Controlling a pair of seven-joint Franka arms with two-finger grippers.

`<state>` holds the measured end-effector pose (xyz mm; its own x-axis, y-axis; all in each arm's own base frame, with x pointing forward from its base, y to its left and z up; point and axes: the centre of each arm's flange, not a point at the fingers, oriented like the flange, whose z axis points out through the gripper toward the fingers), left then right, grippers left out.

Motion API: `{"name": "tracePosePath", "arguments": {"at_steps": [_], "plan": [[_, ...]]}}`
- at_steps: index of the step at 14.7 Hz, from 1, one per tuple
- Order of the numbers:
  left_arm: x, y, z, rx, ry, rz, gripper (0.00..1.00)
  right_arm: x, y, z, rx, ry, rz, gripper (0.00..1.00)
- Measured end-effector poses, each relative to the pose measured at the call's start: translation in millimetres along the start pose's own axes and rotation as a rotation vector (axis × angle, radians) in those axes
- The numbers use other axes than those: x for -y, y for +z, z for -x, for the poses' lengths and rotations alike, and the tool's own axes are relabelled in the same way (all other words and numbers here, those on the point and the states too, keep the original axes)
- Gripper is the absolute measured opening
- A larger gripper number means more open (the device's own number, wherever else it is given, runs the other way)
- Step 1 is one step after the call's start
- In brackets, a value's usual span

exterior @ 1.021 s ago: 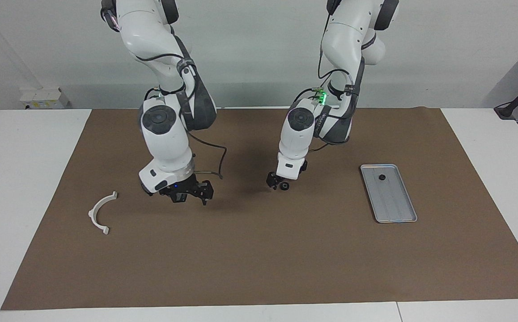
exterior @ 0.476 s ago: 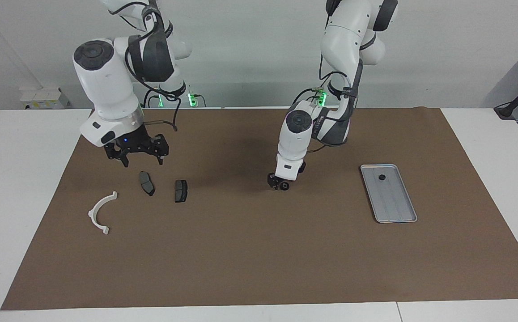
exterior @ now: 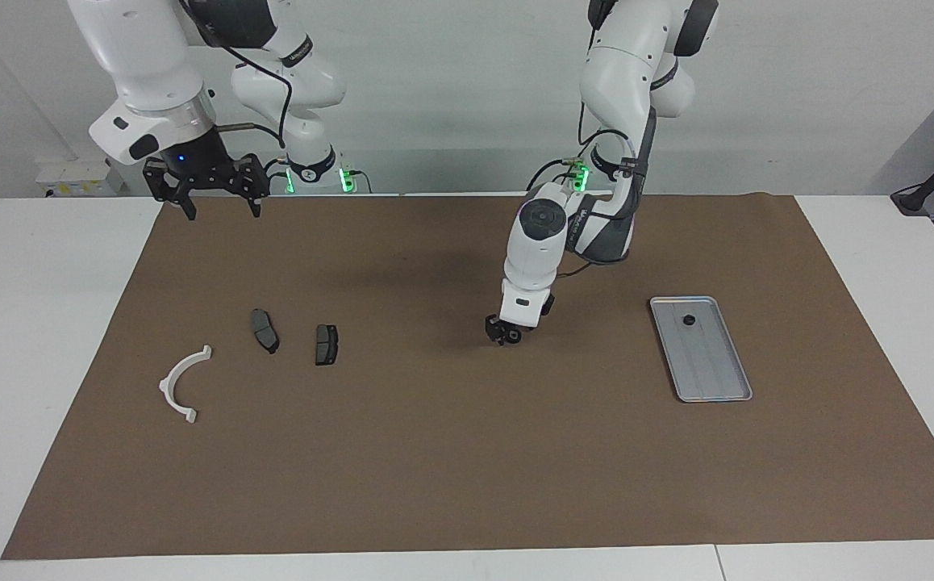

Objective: Pick bearing gear from pile to tray

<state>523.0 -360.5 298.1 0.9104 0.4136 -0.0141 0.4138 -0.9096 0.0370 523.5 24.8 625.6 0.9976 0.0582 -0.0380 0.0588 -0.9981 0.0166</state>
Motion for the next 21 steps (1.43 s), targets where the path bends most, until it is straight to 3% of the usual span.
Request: {"name": "tracePosePath", "arguments": {"at_steps": [9,11,14,17,20,21], "plan": [[1,1,-1,-0.001,-0.003,0.0,0.69,-9,5,-6,0.016,0.044,-0.026,1.0],[1,1,-1,-0.001,-0.003,0.001,0.6,-10,6,-6,0.018,0.047,-0.026,1.0],[1,1,-2,-0.001,-0.003,0.0,0.6,-11,6,-6,0.017,0.049,-0.026,1.0],[1,1,-2,-0.003,-0.004,0.002,0.6,-11,1,-12,-0.038,0.05,-0.025,1.0],[1,1,-3,-0.004,-0.006,0.003,0.6,-12,0,-13,-0.05,0.05,-0.019,1.0],[2,2,-4,-0.005,-0.008,0.002,0.55,-13,0,-13,-0.05,0.05,-0.015,1.0]]}}
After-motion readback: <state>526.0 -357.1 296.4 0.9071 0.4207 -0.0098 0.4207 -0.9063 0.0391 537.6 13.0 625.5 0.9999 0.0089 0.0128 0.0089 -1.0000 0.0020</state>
